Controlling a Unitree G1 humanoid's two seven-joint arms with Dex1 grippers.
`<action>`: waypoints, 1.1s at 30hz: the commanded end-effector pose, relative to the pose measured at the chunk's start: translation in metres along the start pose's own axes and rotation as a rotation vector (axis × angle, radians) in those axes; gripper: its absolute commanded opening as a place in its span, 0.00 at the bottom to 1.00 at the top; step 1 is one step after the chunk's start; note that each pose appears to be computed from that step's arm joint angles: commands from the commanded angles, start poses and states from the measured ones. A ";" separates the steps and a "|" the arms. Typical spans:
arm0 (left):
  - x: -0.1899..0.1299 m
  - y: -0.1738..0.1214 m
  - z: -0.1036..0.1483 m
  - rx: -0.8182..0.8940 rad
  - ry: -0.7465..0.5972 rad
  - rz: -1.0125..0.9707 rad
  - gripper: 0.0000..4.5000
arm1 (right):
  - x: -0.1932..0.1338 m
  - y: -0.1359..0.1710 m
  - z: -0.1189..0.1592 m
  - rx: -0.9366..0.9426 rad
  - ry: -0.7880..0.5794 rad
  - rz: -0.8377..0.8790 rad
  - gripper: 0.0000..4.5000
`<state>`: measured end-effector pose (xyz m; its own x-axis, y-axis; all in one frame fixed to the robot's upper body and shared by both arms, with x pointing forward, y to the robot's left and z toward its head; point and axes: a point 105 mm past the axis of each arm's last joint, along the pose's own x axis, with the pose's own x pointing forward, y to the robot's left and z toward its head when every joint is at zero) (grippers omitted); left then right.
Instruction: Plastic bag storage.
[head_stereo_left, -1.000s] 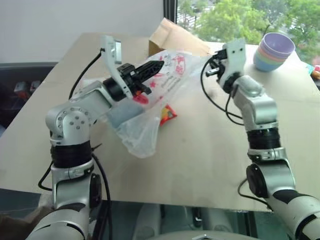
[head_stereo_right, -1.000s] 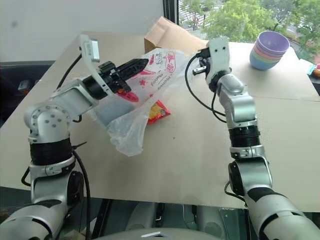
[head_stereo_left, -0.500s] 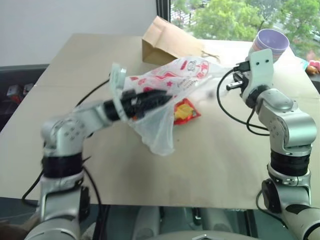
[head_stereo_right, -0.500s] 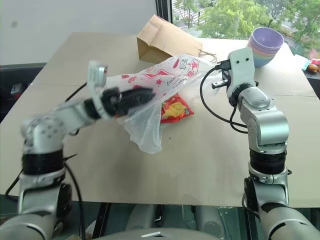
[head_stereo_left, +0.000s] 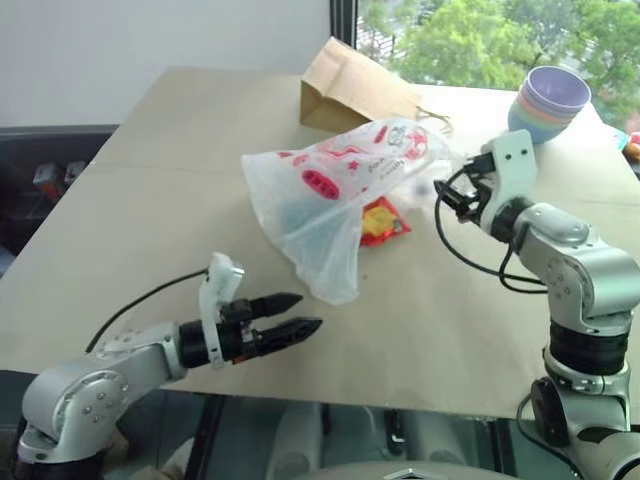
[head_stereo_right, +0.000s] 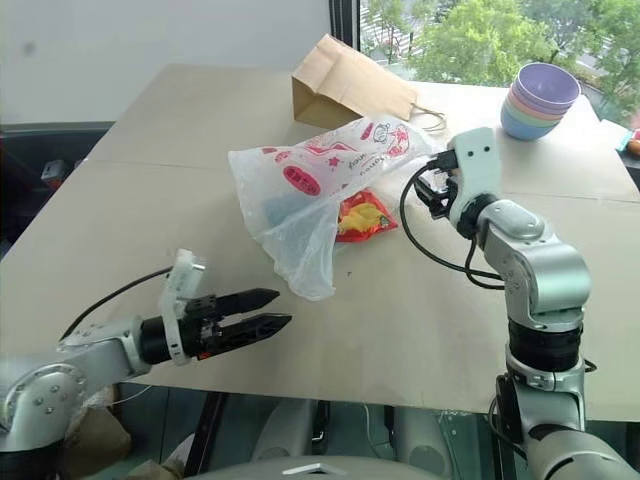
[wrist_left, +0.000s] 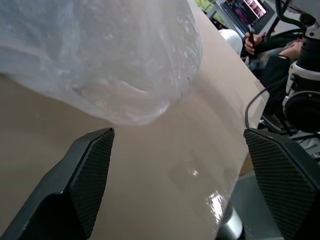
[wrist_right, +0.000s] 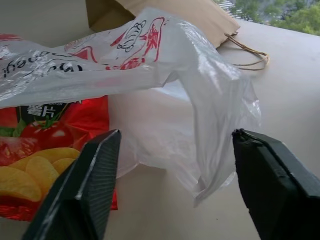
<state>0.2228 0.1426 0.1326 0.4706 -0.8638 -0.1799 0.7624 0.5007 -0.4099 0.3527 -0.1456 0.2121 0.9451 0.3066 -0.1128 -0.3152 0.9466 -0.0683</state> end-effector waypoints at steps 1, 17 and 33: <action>0.012 -0.002 0.008 0.054 -0.033 -0.009 0.95 | -0.008 -0.009 0.002 0.012 -0.018 -0.075 0.96; 0.049 0.002 0.000 0.032 -0.048 0.009 0.90 | 0.052 -0.051 -0.030 0.040 -0.009 -0.272 0.84; -0.026 0.007 0.186 -0.181 -0.664 -0.197 0.02 | 0.016 -0.051 0.057 0.085 -0.124 0.127 0.00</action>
<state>0.2916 0.1493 0.2481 0.5409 -0.7804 0.3138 0.7642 0.3002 -0.5708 0.4025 -0.1893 0.2085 0.9408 0.3141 -0.1274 -0.3149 0.9490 0.0139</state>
